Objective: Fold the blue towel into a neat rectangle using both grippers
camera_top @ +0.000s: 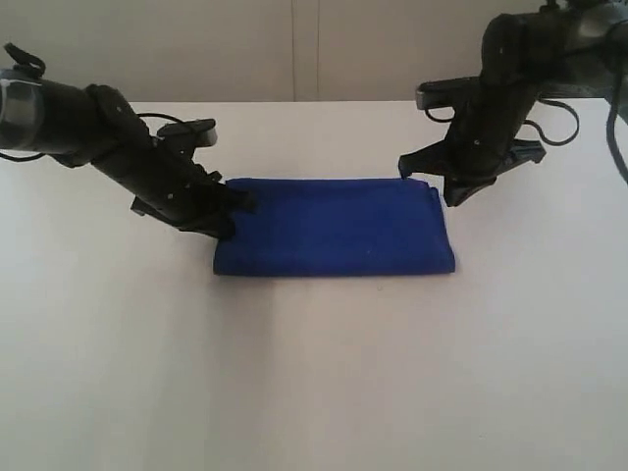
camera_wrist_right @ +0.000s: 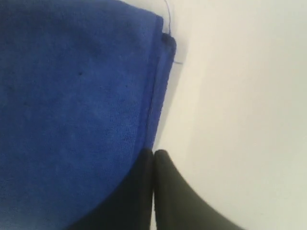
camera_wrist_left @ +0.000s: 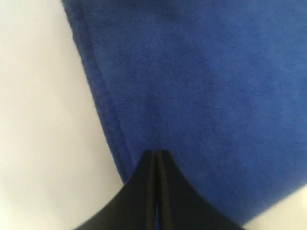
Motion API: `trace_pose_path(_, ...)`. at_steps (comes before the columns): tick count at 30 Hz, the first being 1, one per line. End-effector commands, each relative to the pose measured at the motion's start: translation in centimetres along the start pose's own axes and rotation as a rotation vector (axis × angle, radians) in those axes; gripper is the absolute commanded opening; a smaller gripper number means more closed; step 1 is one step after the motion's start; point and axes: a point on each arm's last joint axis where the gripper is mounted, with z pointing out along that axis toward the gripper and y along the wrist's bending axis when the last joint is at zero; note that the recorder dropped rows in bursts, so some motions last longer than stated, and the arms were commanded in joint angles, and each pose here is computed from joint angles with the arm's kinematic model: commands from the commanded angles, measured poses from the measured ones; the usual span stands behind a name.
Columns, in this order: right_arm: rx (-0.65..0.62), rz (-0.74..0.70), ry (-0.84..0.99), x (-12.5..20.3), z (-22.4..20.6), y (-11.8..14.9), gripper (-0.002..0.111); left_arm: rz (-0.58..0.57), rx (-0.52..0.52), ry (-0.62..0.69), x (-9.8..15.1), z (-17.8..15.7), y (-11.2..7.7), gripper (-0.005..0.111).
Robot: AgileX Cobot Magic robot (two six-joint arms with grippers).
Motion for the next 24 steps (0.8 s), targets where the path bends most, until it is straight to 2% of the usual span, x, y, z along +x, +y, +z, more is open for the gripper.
trace_pose_path(1,0.011,0.009,0.001,0.2,-1.4,-0.6,0.0,0.02,0.002,0.006,-0.2,-2.4,-0.2,0.0)
trace_pose_path(5,-0.034,0.041,0.025,0.4,-1.4,-0.1,0.0,0.042,0.024,0.037,-0.1,-3.9,-0.4,0.0)
trace_pose_path(10,-0.097,0.077,0.087,0.8,0.0,0.4,0.0,0.071,0.047,0.098,1.0,-2.3,-1.8,0.0)
trace_pose_path(17,-0.14,0.089,0.121,1.1,0.7,0.8,0.0,0.051,0.039,0.173,2.2,0.9,-0.9,0.0)
trace_pose_path(24,-0.136,0.082,0.296,3.2,5.2,0.8,0.0,0.053,0.035,0.206,2.6,1.6,-0.6,0.0)
